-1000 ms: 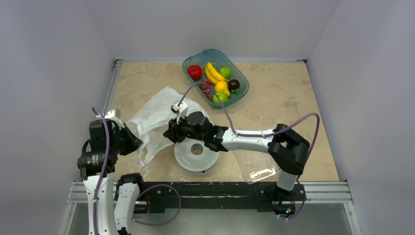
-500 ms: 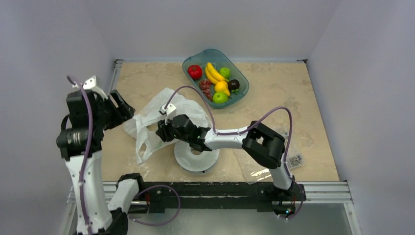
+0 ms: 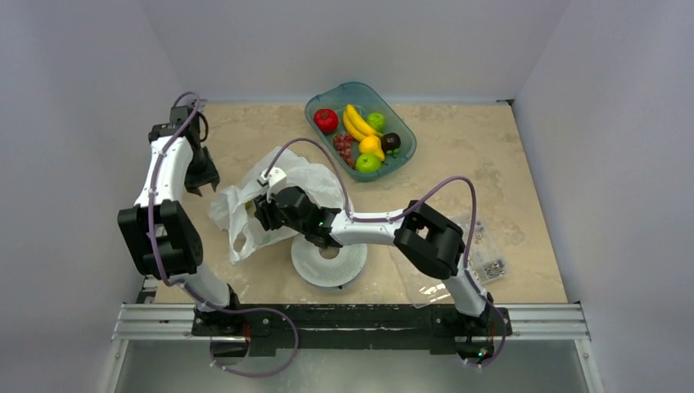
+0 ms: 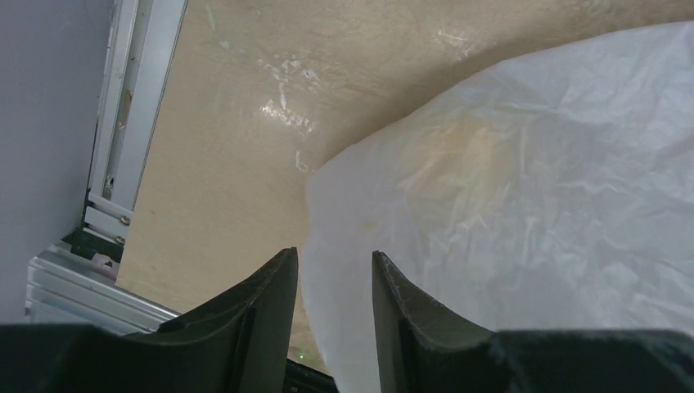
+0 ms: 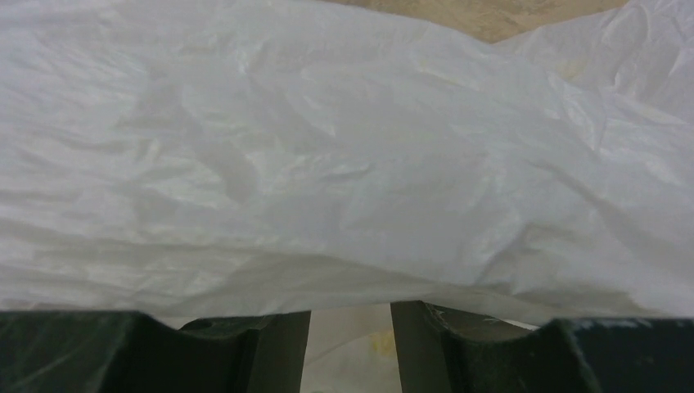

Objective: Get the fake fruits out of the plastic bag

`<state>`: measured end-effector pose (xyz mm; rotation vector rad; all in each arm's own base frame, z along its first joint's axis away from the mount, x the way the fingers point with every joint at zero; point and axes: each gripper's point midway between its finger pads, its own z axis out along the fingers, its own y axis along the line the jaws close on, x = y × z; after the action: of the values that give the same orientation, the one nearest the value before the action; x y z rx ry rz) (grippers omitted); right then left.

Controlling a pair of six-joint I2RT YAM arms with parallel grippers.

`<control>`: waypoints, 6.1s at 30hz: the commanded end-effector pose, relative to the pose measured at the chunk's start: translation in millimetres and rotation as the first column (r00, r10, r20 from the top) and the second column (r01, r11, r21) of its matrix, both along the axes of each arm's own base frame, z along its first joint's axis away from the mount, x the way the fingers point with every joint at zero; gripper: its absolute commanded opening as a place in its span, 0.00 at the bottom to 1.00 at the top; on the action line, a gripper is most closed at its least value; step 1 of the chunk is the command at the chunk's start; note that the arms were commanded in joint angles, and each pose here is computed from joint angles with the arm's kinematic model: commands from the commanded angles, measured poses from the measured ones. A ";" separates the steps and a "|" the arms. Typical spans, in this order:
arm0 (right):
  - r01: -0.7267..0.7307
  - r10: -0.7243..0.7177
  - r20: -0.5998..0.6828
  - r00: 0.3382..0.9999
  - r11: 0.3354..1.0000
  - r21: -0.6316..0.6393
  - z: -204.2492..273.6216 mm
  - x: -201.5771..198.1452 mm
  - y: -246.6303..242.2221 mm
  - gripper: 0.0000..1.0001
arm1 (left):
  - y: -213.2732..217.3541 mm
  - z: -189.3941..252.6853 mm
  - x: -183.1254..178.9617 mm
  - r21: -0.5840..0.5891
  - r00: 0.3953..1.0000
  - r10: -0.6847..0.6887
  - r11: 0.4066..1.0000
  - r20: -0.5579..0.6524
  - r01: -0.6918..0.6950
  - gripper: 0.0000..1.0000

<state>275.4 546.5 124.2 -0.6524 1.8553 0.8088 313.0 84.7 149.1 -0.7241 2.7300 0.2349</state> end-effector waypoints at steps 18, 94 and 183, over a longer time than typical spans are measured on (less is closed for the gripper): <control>0.137 -0.126 0.088 0.988 0.983 -0.126 -24.3 43.8 15.3 0.71 | -74.5 -92.3 26.5 -0.278 0.947 -0.286 0.931 -0.145 0.239 0.26; 0.196 -0.194 0.053 0.980 0.980 -0.043 11.4 92.5 -19.5 0.50 | -54.1 145.4 -53.6 -0.043 0.847 -0.066 0.994 0.527 0.105 0.50; 0.092 -0.074 0.162 0.984 0.990 -0.104 -19.1 113.4 19.7 0.62 | -56.3 -22.1 123.2 -0.237 0.974 -0.189 0.948 0.123 0.214 0.41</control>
<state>378.5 549.7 79.5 -0.6790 1.8607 0.5554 428.1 24.6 124.7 -0.5403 2.7359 -0.1959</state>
